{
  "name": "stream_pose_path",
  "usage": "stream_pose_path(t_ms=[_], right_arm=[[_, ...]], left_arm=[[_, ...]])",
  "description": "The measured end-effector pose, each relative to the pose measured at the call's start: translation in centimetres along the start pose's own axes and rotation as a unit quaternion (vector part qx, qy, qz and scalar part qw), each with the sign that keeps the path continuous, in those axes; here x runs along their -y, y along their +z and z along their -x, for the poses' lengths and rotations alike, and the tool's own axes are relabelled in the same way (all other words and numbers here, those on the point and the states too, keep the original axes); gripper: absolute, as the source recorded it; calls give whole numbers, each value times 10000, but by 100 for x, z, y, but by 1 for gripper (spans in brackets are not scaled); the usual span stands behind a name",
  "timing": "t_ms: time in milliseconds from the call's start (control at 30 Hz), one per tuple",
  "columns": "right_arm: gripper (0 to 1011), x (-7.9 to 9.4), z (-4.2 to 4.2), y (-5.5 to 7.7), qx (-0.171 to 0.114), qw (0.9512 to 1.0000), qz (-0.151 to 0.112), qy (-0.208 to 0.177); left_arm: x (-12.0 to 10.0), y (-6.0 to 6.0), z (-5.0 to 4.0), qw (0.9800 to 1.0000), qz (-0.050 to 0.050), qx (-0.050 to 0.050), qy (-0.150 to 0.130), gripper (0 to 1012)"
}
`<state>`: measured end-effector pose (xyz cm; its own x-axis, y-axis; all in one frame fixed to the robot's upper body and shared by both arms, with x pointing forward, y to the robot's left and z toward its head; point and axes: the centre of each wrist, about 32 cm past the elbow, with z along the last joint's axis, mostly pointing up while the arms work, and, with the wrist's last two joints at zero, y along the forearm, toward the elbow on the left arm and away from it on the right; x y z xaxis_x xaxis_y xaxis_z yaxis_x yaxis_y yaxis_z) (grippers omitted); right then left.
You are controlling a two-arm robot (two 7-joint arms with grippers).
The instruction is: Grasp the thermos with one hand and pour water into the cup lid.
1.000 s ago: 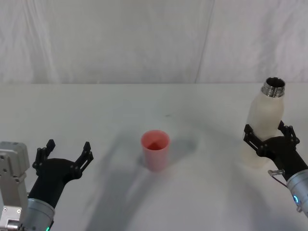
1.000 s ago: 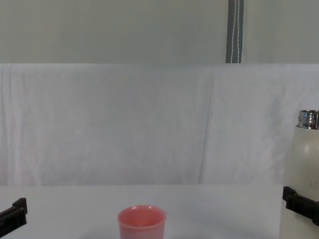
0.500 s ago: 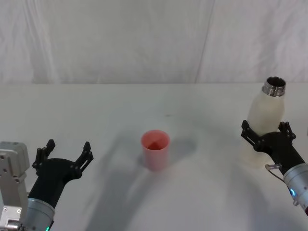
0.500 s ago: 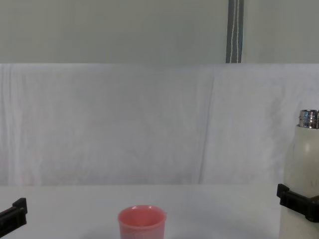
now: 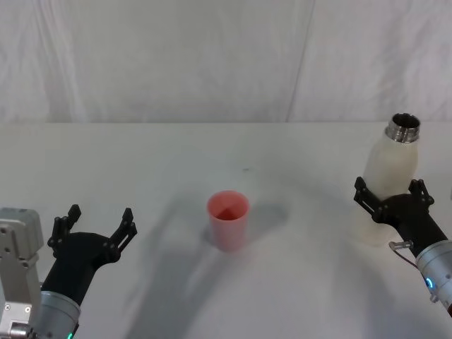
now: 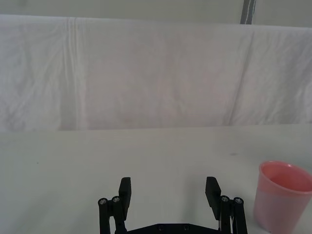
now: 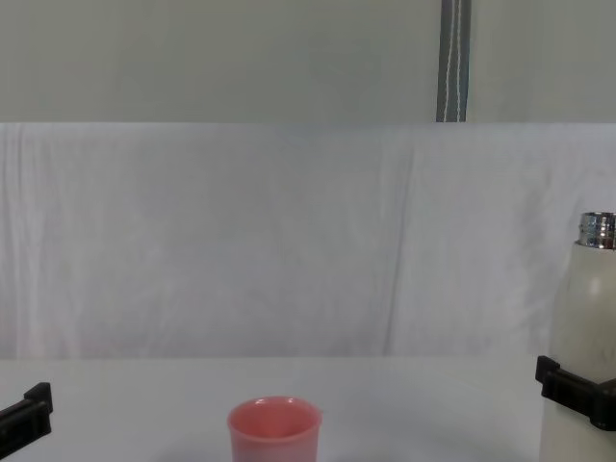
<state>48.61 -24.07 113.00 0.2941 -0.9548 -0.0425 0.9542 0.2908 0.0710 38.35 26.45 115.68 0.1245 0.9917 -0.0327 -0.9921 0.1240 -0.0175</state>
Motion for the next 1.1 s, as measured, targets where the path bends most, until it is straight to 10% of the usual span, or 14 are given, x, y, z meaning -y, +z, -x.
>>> stream_pose_path(t_ms=[633,1100], right_arm=[[950,5,1,13,6,10000,-5,-7],[950,-57,21,402,71,9998,-84,189]], left_arm=[[0,0,0,10000,0,0,0,1001],[0,0,0,10000,0,0,0,1001]])
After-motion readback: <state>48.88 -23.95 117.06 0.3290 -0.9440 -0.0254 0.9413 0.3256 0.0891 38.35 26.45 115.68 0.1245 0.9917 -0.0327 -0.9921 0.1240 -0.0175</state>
